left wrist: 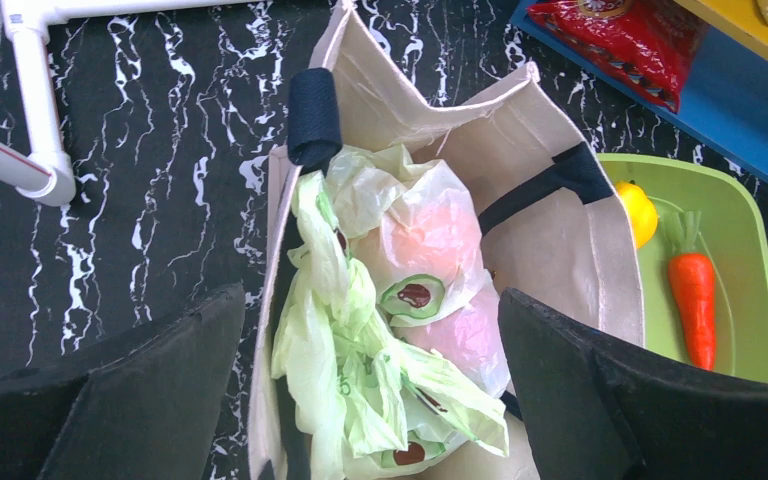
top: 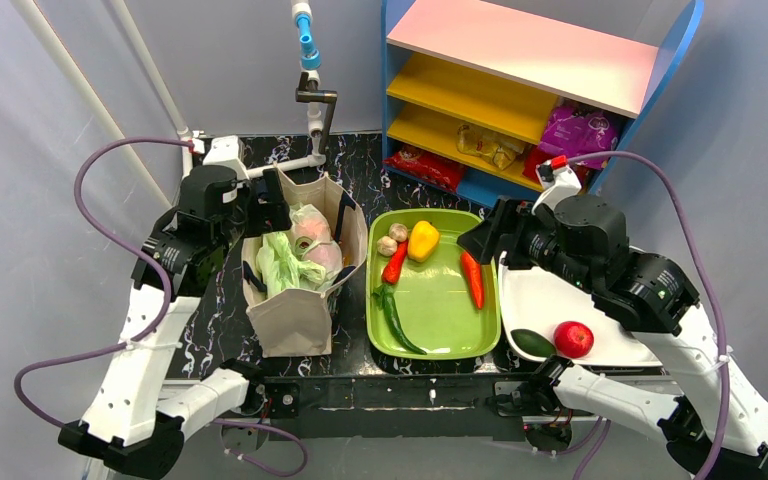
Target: Place the food into the grocery bag and tie it
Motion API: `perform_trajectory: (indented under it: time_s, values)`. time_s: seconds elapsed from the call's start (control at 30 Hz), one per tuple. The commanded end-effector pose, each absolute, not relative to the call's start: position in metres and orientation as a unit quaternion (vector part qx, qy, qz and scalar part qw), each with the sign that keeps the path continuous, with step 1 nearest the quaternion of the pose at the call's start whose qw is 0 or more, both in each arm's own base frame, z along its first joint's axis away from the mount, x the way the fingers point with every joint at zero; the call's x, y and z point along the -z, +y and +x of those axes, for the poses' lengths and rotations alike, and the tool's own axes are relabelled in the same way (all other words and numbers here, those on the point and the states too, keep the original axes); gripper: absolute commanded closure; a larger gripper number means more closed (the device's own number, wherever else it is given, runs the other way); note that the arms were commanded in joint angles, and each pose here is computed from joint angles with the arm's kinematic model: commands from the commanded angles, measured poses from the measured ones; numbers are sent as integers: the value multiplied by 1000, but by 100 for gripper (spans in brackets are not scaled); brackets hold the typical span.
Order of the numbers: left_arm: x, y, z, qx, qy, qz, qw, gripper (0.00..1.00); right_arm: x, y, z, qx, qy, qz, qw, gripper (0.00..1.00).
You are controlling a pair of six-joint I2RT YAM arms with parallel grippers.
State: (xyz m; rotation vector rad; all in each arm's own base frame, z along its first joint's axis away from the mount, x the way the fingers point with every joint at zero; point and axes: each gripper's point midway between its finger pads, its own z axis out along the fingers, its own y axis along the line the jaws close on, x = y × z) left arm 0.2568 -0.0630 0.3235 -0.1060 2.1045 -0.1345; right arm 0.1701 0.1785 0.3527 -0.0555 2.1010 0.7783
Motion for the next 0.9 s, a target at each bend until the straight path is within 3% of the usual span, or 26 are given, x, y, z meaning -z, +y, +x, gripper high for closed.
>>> perform_trajectory:
  time_s: [0.0,0.87]
  values:
    - [-340,-73,259,86,856,-37,508,2,-351,176,175,-311,842,1,440,8]
    - [-338,-73,242,104,858,-43,501,2,-344,183,170,-330,843,-1,425,6]
